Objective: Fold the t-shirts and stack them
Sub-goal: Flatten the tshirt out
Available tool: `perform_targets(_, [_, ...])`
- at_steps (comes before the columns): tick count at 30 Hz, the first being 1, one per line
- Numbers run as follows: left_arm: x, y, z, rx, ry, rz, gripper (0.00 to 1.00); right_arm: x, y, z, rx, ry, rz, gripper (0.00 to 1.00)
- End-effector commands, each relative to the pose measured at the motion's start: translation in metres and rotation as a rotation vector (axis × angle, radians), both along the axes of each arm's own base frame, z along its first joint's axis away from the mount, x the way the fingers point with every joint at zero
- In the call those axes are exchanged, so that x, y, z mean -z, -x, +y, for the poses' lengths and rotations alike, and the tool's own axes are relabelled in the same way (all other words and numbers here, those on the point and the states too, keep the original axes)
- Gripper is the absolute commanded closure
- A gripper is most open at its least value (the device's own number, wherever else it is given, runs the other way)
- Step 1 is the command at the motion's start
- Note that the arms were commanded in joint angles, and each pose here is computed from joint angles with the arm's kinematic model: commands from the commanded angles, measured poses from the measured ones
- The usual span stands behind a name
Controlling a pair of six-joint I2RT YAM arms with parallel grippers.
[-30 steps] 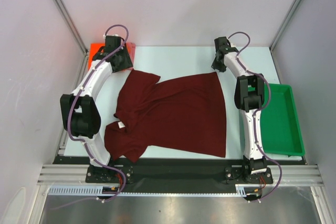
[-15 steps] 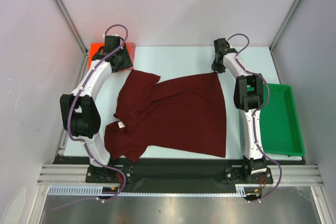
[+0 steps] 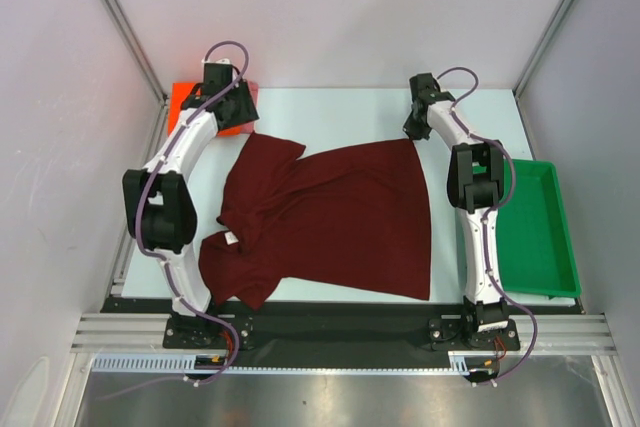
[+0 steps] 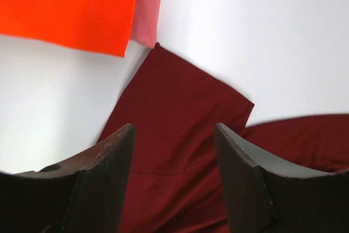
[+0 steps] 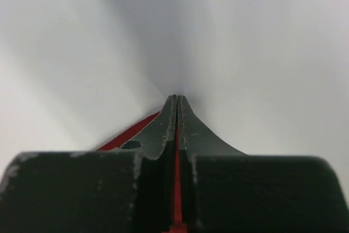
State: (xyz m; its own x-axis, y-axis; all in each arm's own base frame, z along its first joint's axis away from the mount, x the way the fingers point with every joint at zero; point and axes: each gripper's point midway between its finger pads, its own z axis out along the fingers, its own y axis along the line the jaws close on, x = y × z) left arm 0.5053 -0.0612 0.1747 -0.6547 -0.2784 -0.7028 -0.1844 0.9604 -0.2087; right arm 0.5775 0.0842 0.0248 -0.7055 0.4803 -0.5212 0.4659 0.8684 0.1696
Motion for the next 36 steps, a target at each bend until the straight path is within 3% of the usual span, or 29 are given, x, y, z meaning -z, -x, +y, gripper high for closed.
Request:
perform_targets(1, [-0.012, -0.024, 0.001, 0.026, -0.012, -0.069, 0.34, -0.005, 0.028, -0.008, 0.024, -0.009, 0.084, 1.00])
perform_targets(9, [0.034, -0.058, 0.008, 0.040, -0.128, -0.064, 0.38, -0.015, 0.096, -0.022, 0.025, 0.016, 0.190, 1.00])
perform_targets(20, [0.060, -0.068, -0.005, 0.043, -0.152, -0.011, 0.44, -0.026, 0.182, -0.037, -0.014, 0.034, 0.286, 1.00])
perform_targets(36, [0.091, -0.079, -0.011, 0.019, -0.273, 0.049, 0.43, -0.037, 0.241, -0.068, 0.046, 0.033, 0.345, 1.00])
